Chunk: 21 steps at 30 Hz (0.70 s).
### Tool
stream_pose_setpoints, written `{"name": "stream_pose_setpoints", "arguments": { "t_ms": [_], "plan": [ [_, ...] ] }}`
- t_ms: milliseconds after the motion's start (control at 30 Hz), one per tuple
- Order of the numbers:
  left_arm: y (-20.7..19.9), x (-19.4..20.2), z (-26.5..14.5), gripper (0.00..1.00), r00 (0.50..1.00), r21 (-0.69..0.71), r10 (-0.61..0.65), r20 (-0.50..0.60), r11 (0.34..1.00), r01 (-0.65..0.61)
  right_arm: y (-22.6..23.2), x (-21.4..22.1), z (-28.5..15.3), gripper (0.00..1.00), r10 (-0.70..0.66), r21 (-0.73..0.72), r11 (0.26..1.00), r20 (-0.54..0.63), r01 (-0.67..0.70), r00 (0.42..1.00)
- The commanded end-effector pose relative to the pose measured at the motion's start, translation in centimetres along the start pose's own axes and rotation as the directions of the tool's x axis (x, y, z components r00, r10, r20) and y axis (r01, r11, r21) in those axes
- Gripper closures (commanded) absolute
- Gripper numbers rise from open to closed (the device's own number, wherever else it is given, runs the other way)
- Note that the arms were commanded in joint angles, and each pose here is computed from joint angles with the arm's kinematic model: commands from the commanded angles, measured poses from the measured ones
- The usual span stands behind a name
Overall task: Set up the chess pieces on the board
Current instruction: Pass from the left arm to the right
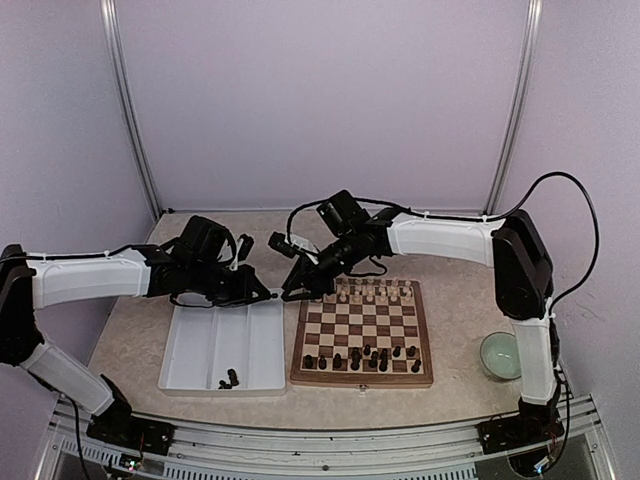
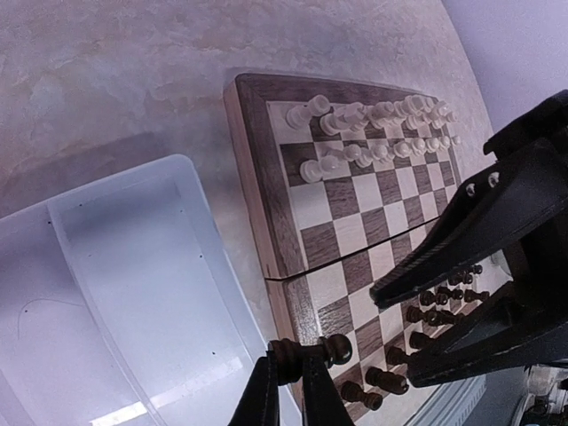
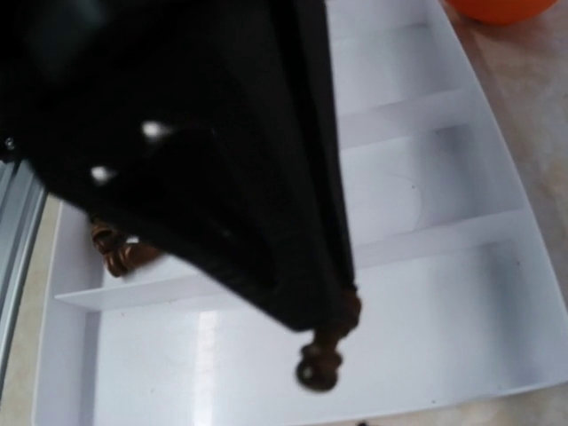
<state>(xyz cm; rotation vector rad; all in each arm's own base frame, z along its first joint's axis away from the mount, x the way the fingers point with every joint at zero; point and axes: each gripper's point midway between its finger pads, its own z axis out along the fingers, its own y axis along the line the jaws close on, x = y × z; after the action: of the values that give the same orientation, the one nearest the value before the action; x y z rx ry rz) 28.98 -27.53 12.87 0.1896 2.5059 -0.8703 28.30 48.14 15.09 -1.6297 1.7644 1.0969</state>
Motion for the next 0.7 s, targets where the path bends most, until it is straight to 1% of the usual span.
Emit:
{"name": "stream_pose_setpoints", "arguments": {
  "t_ms": [0, 167, 333, 667],
  "plan": [
    [-1.8, -0.2, -0.1, 0.92, 1.0, 0.07, 0.013, 0.011, 0.997, -0.013, 0.5, -0.4, 0.6, 0.66, 0.018, -0.024, 1.0, -0.001, -0.018, 1.0],
    [-2.7, -0.1, 0.3, 0.92, 1.0, 0.104, 0.021, 0.003, 0.994, -0.021, 0.4, -0.4, 0.9, 0.67, 0.019, -0.023, 1.0, -0.003, -0.019, 1.0],
    [-3.3, 0.0, 0.3, 0.92, 1.0, 0.135, 0.016, 0.002, 0.991, -0.016, 0.6, -0.2, 1.2, 0.73, 0.029, -0.04, 0.999, -0.005, -0.03, 1.0],
    [-3.4, 0.0, 0.5, 0.92, 1.0, 0.143, 0.009, -0.001, 0.99, -0.009, 0.8, -0.1, 1.0, 0.75, 0.029, -0.036, 0.999, -0.005, -0.029, 1.0]
  ]
}}
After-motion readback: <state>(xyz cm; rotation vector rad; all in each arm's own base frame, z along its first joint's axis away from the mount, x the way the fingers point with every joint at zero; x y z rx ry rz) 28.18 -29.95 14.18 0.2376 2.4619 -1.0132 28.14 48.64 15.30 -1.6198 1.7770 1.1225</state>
